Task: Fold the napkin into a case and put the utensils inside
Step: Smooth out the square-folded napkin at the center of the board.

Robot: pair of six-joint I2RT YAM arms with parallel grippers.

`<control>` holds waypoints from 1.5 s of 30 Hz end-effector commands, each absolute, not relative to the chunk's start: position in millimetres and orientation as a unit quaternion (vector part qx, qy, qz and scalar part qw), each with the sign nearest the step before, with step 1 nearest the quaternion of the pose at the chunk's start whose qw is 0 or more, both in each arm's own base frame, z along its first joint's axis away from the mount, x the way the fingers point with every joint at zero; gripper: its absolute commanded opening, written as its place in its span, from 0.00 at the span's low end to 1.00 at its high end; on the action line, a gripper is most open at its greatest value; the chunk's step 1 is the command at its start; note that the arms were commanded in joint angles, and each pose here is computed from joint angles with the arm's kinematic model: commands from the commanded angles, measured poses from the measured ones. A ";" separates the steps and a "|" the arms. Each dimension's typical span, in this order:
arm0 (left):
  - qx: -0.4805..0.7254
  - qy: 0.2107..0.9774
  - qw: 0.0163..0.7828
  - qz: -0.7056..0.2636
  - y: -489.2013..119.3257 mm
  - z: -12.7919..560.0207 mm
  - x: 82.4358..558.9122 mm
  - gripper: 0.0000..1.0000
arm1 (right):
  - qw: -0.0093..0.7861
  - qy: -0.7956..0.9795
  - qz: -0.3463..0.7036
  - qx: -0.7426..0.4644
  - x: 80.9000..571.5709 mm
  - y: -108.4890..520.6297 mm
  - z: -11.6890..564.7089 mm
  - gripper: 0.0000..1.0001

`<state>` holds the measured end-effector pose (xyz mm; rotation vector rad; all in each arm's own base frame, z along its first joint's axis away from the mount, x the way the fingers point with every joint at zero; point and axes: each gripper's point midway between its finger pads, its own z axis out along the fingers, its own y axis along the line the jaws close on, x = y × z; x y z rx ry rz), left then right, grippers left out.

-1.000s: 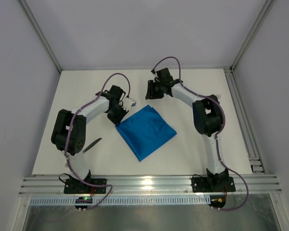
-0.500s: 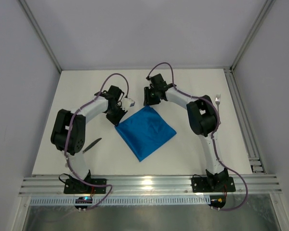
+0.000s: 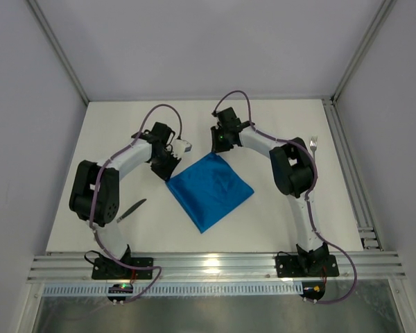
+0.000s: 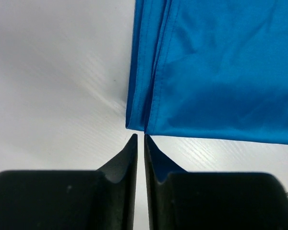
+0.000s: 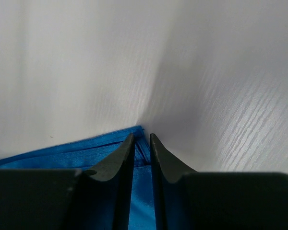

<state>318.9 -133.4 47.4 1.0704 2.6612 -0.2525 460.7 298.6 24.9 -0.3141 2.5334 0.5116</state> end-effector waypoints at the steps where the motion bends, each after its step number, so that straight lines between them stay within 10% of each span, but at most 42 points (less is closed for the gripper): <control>1: 0.365 0.908 0.162 -0.127 -151.0 67.4 327.4 0.13 | 0.240 0.949 0.163 -0.122 443.2 285.7 16.6 0.22; 6: 0.361 0.904 0.178 -0.146 -161.8 81.0 336.6 0.30 | 0.243 0.948 0.166 -0.118 444.5 286.7 17.1 0.13; 21: 0.358 0.921 0.104 -0.109 -144.7 36.9 320.4 0.30 | 0.250 0.948 0.165 -0.110 447.0 286.7 20.8 0.04; 45: 0.338 0.929 0.123 -0.091 -135.2 41.2 326.5 0.00 | 0.255 0.950 0.150 -0.102 446.8 271.9 20.9 0.04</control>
